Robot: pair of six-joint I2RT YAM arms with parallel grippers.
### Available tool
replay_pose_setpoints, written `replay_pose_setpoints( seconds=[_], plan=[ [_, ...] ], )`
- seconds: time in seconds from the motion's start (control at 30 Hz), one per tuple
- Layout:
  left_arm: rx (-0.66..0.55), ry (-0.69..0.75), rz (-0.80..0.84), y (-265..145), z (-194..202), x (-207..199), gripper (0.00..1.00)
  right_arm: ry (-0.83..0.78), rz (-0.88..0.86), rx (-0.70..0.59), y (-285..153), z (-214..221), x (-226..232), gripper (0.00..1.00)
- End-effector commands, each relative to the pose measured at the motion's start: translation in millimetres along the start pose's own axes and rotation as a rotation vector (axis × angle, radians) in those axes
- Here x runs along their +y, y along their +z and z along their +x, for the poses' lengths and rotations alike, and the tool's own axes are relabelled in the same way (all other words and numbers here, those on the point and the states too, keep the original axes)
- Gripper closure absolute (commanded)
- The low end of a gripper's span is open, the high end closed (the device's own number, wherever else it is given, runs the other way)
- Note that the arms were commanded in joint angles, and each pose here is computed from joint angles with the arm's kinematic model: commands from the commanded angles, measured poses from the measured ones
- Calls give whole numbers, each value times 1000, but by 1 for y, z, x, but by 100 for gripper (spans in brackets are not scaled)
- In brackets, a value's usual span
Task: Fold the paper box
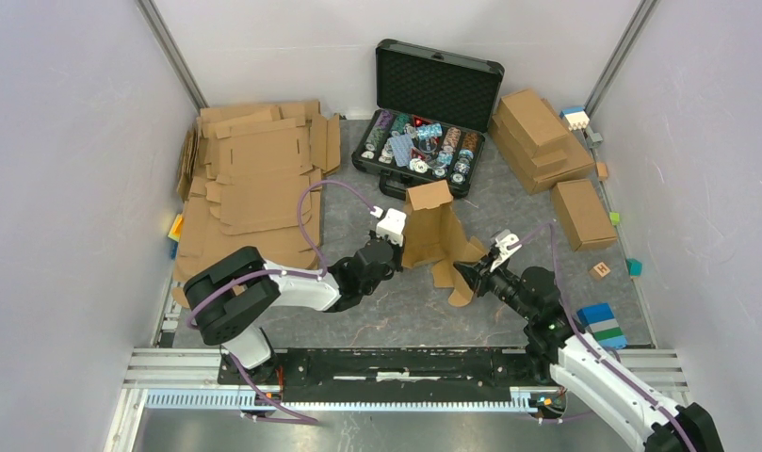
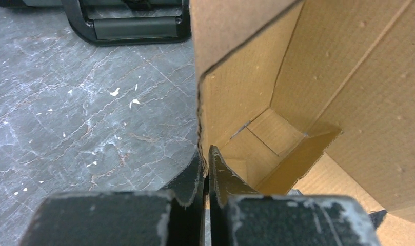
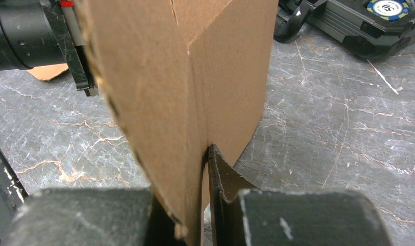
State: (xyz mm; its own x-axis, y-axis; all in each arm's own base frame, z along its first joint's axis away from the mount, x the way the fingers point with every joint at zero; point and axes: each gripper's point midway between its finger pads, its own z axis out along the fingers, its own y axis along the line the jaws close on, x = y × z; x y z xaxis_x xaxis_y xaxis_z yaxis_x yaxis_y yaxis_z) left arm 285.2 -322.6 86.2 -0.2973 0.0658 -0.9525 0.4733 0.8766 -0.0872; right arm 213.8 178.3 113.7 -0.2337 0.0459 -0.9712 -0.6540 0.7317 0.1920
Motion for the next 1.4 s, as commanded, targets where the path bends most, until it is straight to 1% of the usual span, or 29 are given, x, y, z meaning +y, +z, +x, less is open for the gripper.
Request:
replay_pose_setpoints(
  seconds=[0.0,0.1,0.2,0.3,0.4,0.5,0.53,0.63,0.83,0.9,1.0,1.1,1.27,1.37],
  plan=[
    [-38,-53,-85,0,-10,11,97,4,52,22,-4,6,-6,87],
    [-53,-47,-107,0,-13,16,96,3,86,31,-5,8,-12,87],
    [-21,-52,-90,4,-7,10,89,10,60,56,-4,16,-8,87],
    [30,-40,-30,9,0,-4,84,11,56,67,-4,19,-7,87],
    [77,-28,25,10,9,-15,73,14,52,58,-4,17,-6,87],
    [101,-18,34,8,14,-16,58,13,50,55,-4,17,-5,87],
    [107,-14,39,7,16,-16,55,13,51,55,-4,18,-5,87],
    [130,-18,69,5,20,-21,48,13,51,52,-4,17,-5,88],
    [158,0,81,6,23,-24,43,8,51,52,-4,15,-4,88],
    [158,7,104,3,22,-28,36,7,52,51,-4,14,-4,88],
    [149,9,127,0,19,-30,31,8,55,52,-4,14,-4,88],
    [147,22,156,-5,18,-32,18,8,62,56,-4,14,-5,88],
    [145,39,186,-11,19,-33,19,9,67,56,-4,14,-6,88],
    [163,45,192,-12,24,-34,21,12,65,57,-4,14,-5,88]
  ],
)
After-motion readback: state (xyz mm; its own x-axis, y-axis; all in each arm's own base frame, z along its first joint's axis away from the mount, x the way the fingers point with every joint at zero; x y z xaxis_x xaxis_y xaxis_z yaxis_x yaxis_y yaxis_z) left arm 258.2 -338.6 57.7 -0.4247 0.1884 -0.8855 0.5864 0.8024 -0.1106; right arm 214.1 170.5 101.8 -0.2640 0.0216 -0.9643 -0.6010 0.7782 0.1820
